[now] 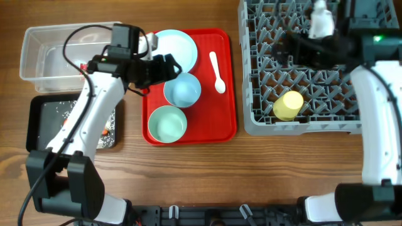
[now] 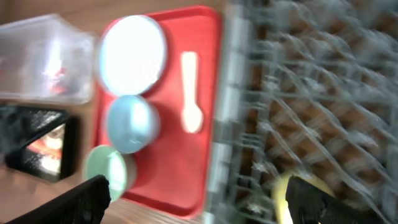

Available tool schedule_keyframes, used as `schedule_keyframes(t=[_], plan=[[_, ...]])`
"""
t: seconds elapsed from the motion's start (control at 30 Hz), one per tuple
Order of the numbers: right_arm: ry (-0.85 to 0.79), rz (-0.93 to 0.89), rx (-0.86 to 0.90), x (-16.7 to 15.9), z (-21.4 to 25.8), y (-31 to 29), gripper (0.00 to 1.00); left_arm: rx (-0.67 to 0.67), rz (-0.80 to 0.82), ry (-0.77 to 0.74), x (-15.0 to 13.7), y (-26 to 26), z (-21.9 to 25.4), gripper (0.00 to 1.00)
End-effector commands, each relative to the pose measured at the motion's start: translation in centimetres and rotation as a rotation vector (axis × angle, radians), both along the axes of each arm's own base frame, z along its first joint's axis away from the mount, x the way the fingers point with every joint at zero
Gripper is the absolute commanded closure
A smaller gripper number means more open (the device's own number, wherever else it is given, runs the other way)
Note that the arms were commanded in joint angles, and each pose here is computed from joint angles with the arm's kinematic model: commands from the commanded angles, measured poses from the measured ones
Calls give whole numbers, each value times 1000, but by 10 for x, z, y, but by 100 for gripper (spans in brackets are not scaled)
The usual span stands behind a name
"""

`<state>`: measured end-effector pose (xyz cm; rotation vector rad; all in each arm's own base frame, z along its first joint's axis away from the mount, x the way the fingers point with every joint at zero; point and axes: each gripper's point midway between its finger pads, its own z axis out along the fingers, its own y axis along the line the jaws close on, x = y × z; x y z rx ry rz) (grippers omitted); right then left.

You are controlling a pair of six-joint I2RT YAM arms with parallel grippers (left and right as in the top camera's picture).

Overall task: Sort waste into correct bins and load items into the dishwasher rack
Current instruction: 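Reach the right gripper to the red tray and grasp the blue bowl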

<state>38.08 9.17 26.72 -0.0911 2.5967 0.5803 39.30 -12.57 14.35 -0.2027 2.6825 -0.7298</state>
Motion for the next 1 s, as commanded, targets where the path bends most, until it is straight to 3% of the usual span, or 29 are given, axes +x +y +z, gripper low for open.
schedule_keyframes(t=[0.0,0.13,0.3,0.67,0.77,0.97], plan=[[-18,110,34,1,-1,53,7,0,83,-22,0,27,19,20],[-27,126,23,8,-10,85,8,0,145,-6,-6,50,27,21],[-2,168,37,18,-35,126,21,2,226,38,-14,80,25,24],[210,261,-28,33,-173,178,50,-4,340,78,-18,116,22,18],[277,287,-60,26,-210,183,53,3,342,78,-18,117,21,16],[313,300,-74,21,-233,187,60,3,342,79,-18,117,21,15]])
